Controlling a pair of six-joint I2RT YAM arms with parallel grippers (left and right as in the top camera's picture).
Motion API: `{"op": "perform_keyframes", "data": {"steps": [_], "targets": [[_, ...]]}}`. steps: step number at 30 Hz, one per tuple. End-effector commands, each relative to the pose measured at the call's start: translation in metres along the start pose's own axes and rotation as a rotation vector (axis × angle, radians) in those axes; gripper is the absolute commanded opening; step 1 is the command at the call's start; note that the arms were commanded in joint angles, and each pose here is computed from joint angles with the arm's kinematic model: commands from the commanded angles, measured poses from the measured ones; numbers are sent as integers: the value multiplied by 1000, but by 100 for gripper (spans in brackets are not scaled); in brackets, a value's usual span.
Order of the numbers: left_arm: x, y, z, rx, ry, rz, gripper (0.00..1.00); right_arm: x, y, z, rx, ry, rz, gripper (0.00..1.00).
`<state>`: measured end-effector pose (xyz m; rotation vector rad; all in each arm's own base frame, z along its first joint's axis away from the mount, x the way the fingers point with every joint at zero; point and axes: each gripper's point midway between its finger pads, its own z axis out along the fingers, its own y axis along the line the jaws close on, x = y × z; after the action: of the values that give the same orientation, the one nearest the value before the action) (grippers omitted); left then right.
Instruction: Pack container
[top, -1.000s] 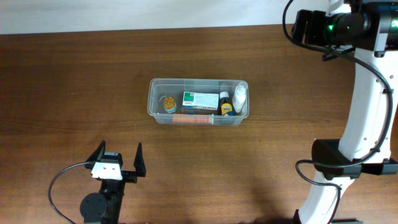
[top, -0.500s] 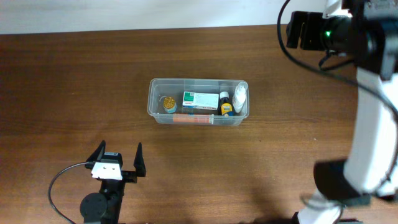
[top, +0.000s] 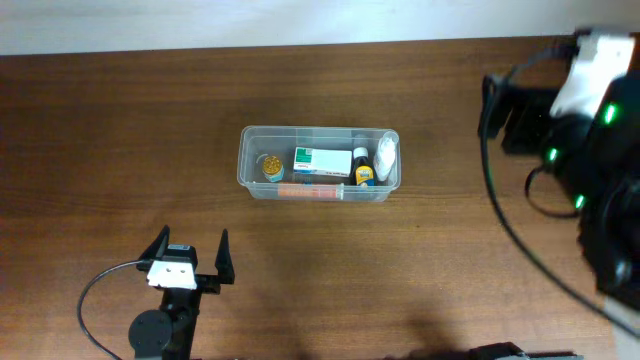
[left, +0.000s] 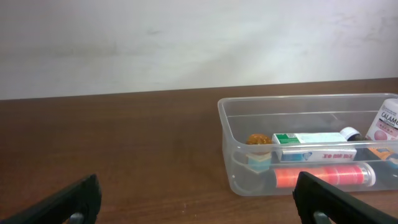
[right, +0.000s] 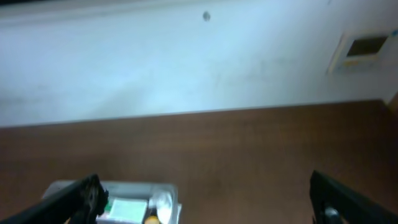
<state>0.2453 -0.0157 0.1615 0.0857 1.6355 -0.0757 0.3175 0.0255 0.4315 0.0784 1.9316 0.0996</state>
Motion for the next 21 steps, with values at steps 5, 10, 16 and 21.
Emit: {"op": "perform_keyframes", "data": {"steps": [5,10,16,21], "targets": [[1,-1,0,10,-4,19,99,54,-16,-15,7,-173,8,98],[1,-1,0,10,-3,19,100,92,-28,-25,4,-297,24,98],[1,-1,0,10,-3,19,99,139,-42,-34,8,-416,33,98],[1,-1,0,10,-3,19,99,165,-42,-32,-25,-495,26,98]]}}
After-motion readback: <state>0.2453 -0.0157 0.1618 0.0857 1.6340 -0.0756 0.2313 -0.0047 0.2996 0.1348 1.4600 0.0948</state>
